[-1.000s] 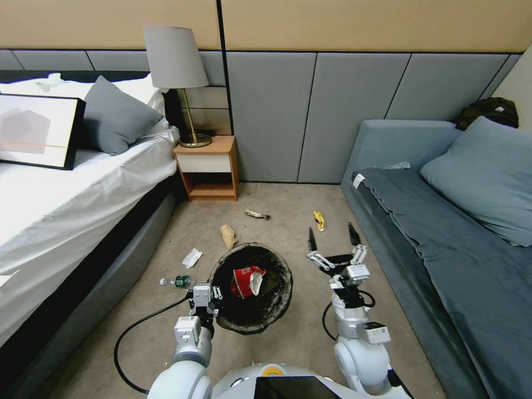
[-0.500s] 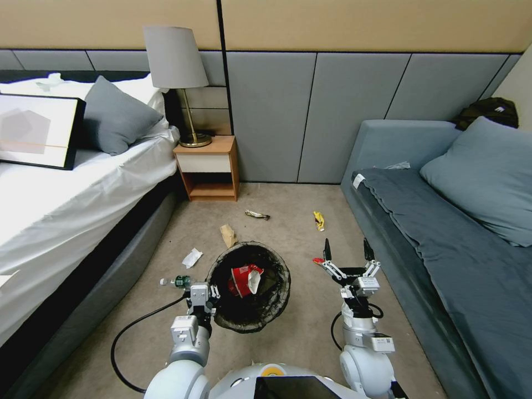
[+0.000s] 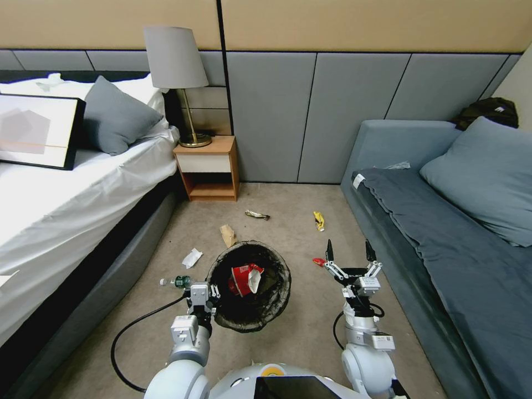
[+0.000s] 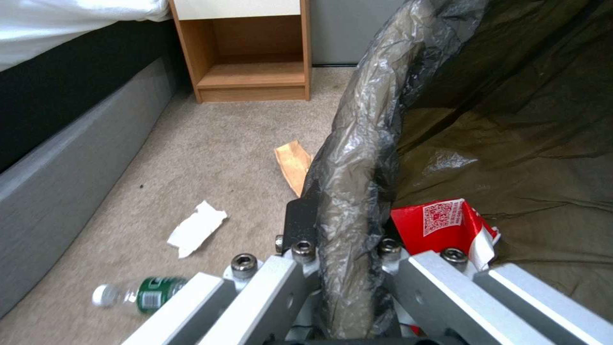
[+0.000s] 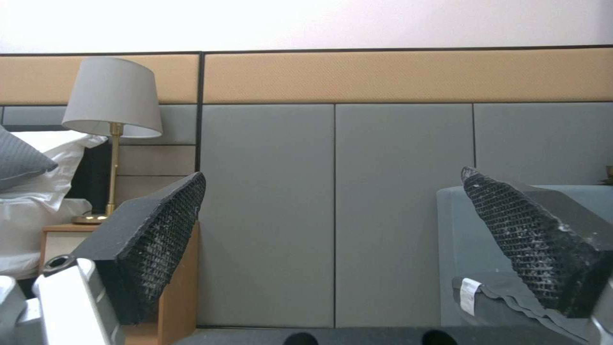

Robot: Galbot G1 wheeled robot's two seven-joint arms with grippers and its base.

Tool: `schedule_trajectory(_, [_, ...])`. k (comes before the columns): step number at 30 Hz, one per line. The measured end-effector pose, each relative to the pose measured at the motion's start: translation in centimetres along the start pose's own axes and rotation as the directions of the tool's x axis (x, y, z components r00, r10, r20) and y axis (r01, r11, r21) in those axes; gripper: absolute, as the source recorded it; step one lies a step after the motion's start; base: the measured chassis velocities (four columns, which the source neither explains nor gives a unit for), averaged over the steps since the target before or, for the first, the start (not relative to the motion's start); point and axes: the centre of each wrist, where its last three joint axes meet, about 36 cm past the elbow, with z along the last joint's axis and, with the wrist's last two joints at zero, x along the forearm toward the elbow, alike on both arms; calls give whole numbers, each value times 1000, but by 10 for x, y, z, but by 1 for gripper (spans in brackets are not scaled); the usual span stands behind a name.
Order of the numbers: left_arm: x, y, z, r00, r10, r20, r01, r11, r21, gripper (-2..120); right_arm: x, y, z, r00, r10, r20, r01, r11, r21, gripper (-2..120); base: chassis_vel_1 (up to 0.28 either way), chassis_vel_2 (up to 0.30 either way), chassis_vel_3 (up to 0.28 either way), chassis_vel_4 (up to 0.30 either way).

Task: Pick up the trash bin, then pick up the garbage from the floor and place it into the trash bin.

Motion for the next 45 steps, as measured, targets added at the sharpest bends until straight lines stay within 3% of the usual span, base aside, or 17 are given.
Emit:
schedule_trajectory(25, [0,-1,0,1000,-3,3,3,1000,3,0,-3,-1,3,1000,-13,1,13,1000,-3,100,-110,111,109,-101])
schedule_trajectory(37, [-1,-1,1,1000,0,4,0,1000,3,0,-11,-1,10,997,-51,63,49,998,34,100,-49,45,43,-44])
schedule_trajectory(45, [0,-1,1,1000,4,3,-4,1000,0,0,-14,-3,7,998,-57,28,56,997,44,100,0,0,0,0])
